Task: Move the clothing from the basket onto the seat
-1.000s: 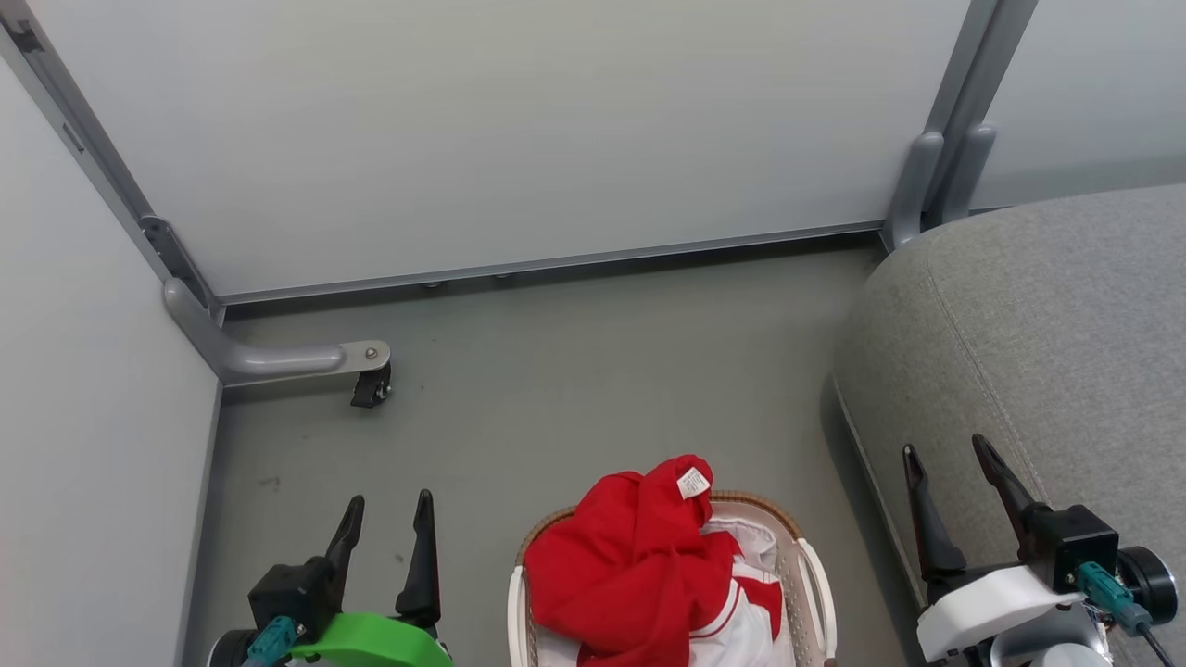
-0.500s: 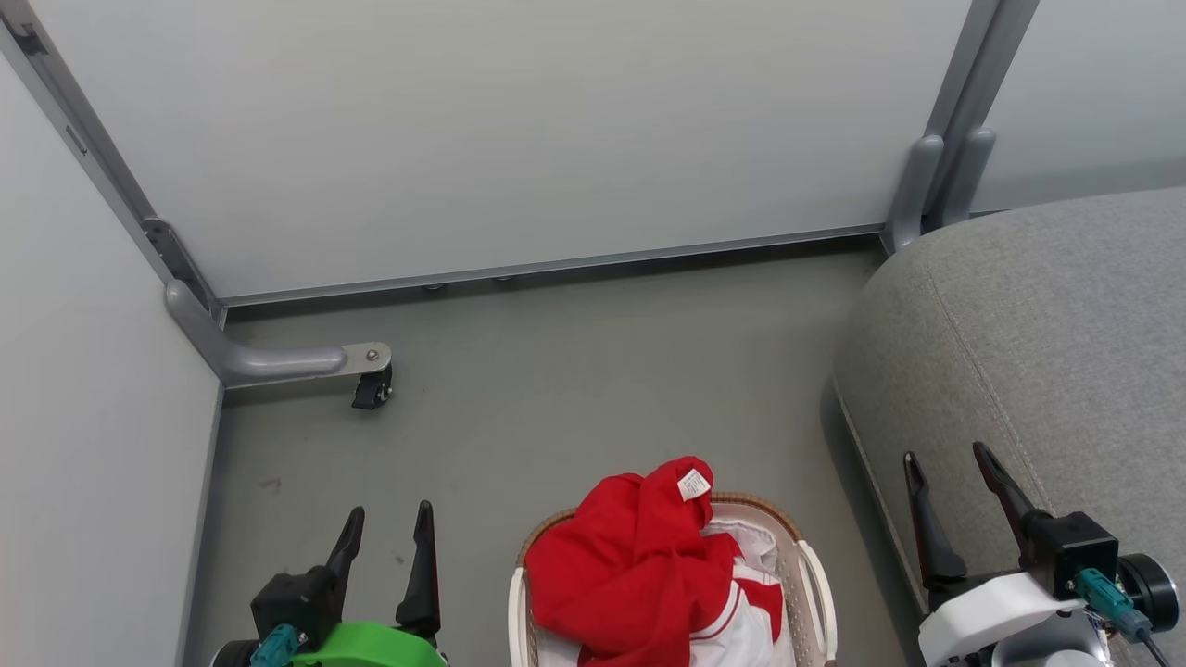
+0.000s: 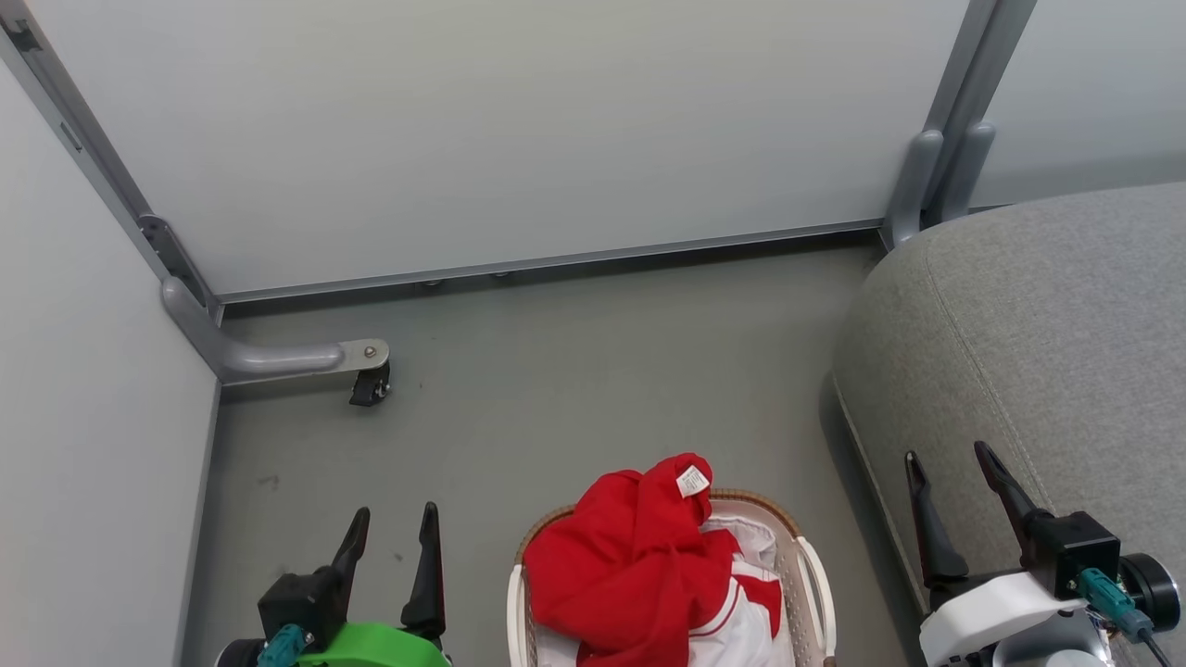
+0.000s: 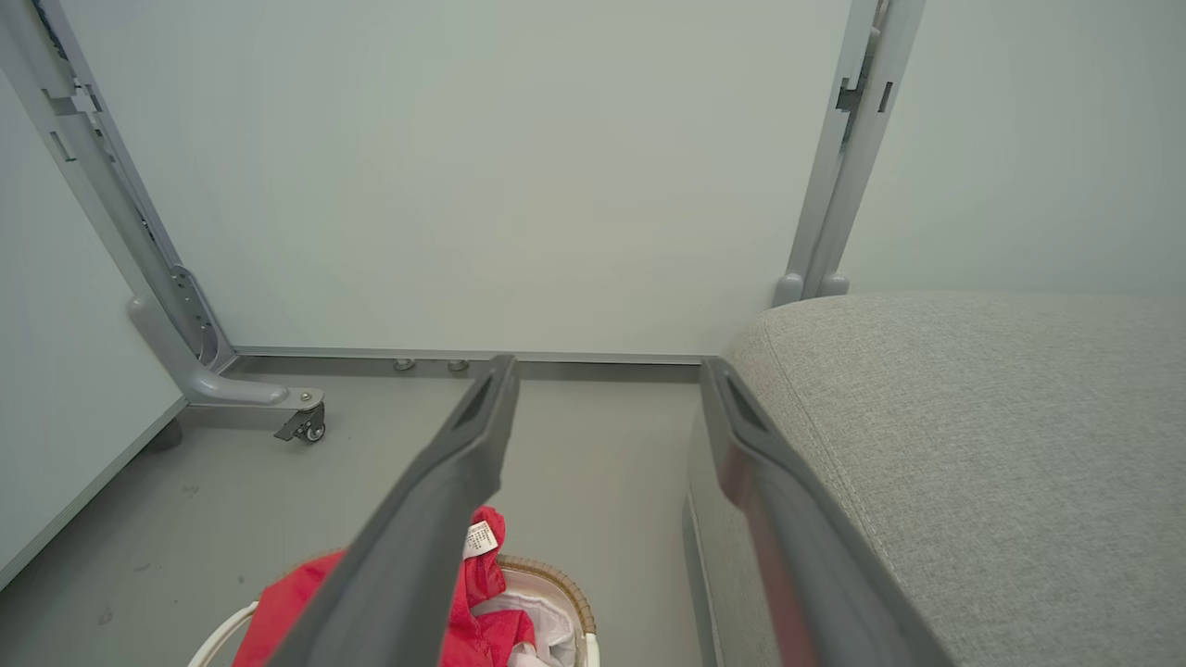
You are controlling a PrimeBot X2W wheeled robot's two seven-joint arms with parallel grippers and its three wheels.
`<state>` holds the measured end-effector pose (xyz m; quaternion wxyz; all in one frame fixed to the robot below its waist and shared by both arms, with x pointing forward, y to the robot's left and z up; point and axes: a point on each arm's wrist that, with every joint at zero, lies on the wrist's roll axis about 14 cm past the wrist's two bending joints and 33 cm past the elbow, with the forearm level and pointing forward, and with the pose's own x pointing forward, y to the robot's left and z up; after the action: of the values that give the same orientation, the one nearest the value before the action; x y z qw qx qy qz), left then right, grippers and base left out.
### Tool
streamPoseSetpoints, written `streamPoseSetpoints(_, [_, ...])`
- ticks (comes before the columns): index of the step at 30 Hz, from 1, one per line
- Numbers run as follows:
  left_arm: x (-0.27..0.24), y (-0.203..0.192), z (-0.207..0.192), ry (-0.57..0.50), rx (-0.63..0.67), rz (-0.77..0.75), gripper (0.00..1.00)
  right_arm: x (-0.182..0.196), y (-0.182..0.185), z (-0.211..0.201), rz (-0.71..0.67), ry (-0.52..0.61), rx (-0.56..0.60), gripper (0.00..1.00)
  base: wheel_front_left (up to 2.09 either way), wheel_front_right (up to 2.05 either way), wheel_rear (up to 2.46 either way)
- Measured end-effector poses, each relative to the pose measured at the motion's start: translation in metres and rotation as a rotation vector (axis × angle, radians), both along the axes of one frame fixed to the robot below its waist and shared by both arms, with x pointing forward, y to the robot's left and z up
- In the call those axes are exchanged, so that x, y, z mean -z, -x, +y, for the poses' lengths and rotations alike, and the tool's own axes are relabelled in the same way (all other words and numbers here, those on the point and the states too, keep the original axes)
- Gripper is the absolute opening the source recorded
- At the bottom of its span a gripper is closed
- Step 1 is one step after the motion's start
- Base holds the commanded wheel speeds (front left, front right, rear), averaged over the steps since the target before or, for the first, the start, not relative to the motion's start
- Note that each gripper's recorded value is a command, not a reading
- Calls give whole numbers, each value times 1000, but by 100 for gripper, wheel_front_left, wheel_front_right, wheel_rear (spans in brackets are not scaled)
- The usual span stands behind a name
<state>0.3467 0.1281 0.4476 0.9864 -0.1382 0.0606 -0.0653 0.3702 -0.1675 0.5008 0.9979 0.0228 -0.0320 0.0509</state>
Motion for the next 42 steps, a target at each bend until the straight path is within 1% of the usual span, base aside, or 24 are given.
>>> streamPoseSetpoints(5, [3, -2, -11, -30, 45, 4, 100, 2, -1, 0, 4, 3, 1, 100, 0, 0, 0])
streamPoseSetpoints(11, [2, -20, -25, -45, 100, -6, 100, 0, -13, 1, -2, 12, -4, 100, 0, 0, 0])
streamPoseSetpoints(21, [23, -61, -78, -71, 287, 32, 100, 4, -48, -5, -5, 24, 11, 100, 0, 0, 0])
streamPoseSetpoints(26, [63, -70, -106, -101, 397, 126, 100, 16, -67, -12, 17, 22, 29, 100, 0, 0, 0])
streamPoseSetpoints(30, [102, -68, -127, -133, 501, 215, 100, 28, -80, -25, 39, 16, 62, 100, 0, 0, 0])
streamPoseSetpoints(33, [130, -61, -141, -157, 579, 282, 100, 38, -86, -34, 58, 11, 86, 100, 0, 0, 0])
streamPoseSetpoints(34, [164, -48, -157, -150, 653, 371, 100, 52, -92, -45, 86, 9, 112, 100, 0, 0, 0])
streamPoseSetpoints(42, [214, -22, -182, -131, 775, 503, 100, 74, -100, -67, 130, 25, 166, 100, 0, 0, 0])
